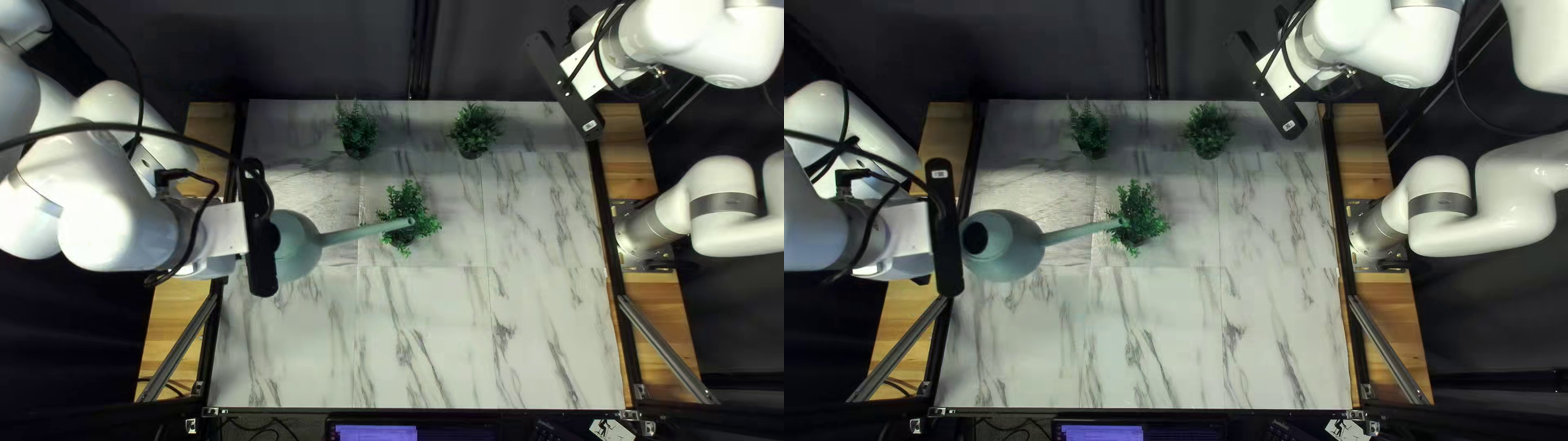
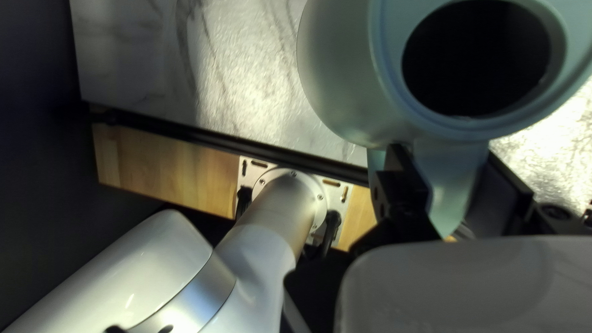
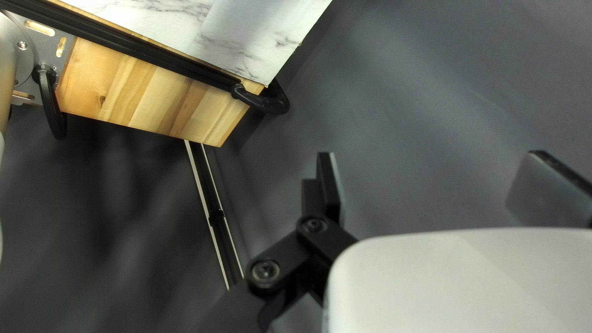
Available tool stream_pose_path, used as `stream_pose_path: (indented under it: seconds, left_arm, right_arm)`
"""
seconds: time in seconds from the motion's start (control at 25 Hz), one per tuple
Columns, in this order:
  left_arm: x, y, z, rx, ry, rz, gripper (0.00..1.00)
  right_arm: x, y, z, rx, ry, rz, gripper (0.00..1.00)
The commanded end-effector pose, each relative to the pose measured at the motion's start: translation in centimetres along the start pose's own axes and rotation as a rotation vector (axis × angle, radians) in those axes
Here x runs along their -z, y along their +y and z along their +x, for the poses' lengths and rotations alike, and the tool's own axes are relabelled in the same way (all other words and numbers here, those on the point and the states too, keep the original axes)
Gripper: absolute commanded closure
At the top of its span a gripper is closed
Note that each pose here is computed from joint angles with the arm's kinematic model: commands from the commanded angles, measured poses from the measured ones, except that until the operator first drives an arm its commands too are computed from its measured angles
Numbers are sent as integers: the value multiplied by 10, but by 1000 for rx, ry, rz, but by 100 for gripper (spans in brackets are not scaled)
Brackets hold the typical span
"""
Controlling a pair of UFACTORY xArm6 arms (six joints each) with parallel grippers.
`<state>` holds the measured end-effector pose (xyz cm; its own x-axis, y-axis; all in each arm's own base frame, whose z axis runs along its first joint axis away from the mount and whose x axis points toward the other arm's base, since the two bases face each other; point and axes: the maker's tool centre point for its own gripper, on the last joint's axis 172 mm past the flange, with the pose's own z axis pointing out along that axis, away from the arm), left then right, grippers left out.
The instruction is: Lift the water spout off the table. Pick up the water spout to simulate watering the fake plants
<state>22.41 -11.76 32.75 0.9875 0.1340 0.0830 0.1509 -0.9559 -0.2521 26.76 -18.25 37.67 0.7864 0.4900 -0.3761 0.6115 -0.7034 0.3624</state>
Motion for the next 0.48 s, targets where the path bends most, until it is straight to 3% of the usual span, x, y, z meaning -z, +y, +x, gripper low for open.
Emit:
stream_pose_path:
  seconds: [0.04,0.48]
  left_arm:
    - [-1,-2,3,5,-36,17,100]
    - [-6,6,0,13,-151,41,100]
  right_arm:
    - [0,0,0,0,0,0,0]
    - [0,0,0,0,0,0,0]
